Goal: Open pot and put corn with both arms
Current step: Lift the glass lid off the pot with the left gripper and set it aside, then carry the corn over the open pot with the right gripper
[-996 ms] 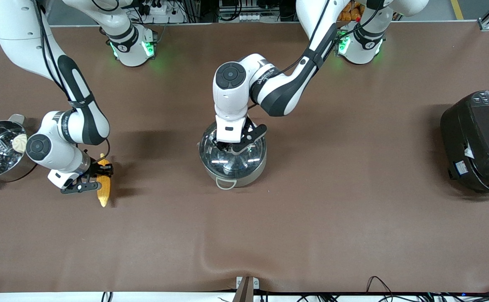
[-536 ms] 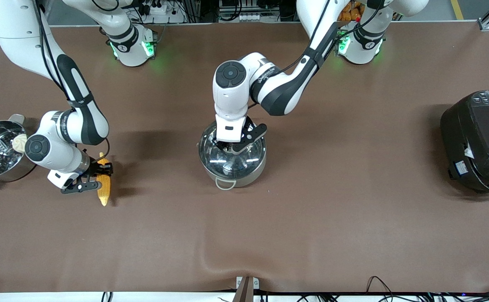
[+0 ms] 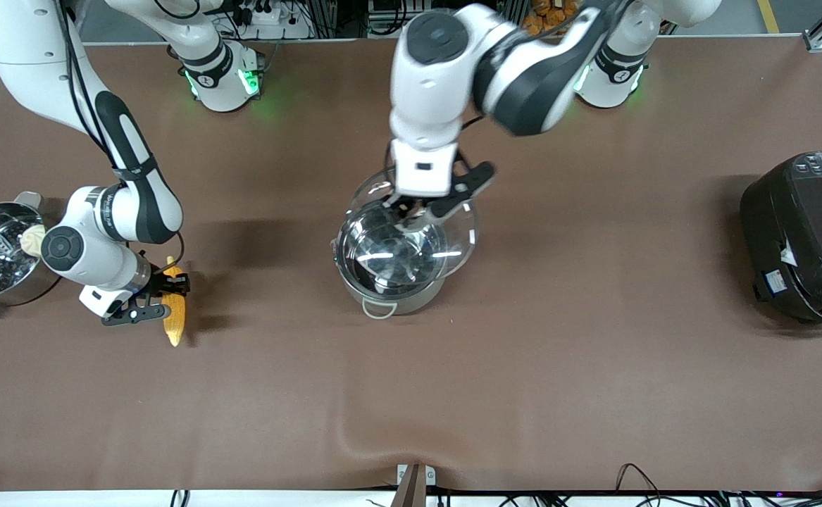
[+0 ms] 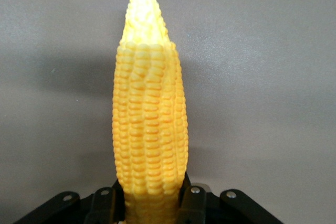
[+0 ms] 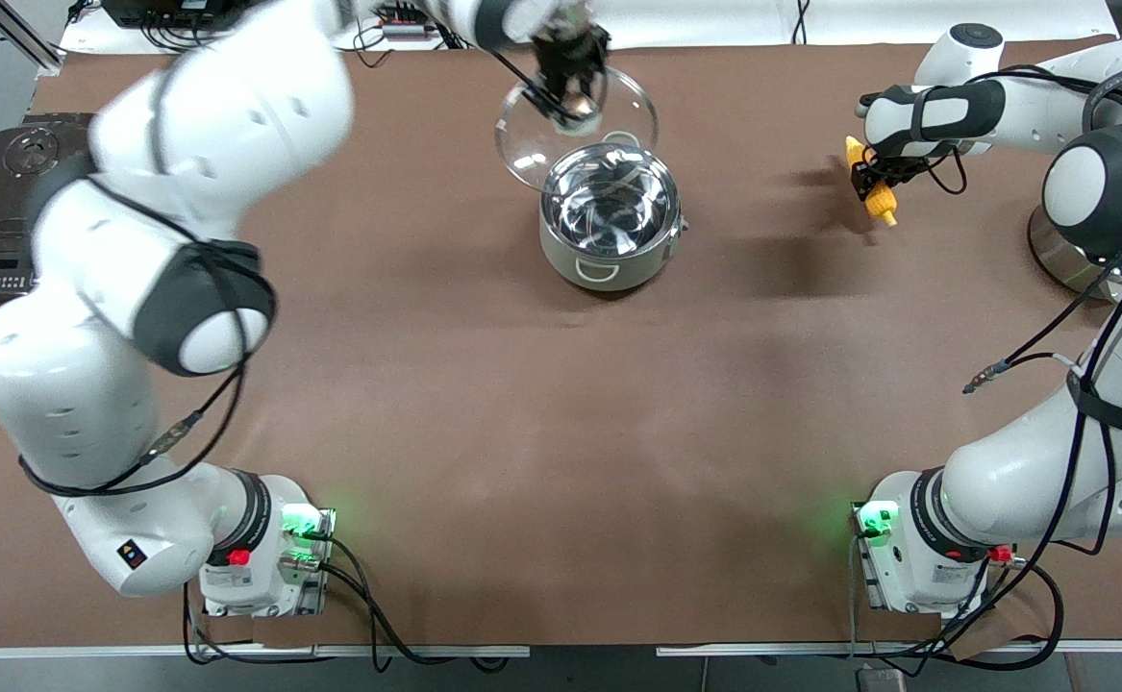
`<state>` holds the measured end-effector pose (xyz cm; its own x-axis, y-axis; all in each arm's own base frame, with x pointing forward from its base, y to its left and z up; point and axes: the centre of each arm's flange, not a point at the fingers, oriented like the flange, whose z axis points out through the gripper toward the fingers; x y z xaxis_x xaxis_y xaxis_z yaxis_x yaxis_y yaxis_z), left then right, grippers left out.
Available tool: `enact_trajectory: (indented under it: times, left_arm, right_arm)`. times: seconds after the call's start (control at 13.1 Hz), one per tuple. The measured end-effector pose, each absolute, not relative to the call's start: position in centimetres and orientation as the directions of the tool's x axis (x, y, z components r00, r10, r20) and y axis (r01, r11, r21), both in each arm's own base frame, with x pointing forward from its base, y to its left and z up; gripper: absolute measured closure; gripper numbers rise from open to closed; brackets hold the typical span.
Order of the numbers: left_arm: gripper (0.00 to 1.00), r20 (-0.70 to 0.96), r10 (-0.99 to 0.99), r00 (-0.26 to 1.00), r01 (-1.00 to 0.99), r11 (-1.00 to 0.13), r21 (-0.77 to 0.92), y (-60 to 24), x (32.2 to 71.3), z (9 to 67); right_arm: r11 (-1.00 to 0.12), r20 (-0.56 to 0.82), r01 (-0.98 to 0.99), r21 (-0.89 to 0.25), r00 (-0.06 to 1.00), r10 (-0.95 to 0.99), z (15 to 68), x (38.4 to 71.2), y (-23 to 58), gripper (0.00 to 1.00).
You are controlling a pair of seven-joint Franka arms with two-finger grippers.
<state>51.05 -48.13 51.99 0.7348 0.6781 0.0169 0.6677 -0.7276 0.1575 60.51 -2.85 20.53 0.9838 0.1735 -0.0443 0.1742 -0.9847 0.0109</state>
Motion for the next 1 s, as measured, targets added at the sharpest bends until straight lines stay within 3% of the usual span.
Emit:
enact_trajectory:
  times: [0.46, 1.0]
  left_arm:
    - [0.50, 0.016, 0.632, 0.775, 0.627, -0.771, 0.111, -32.0, 52.5, 53.1]
    - [0.50, 0.005, 0.557, 0.831, 0.556, -0.829, 0.062, -21.4, 51.8, 42.9]
  right_arm:
    - [-0.980, -0.147, 0.196, -0.024, 0.969, 0.197, 23.7, 61.0, -1.2, 0.64]
    - [-0.955, -0.244, 0.277, -0.105, 0.924, 0.295, 31.9, 62.6, 11.9, 0.64]
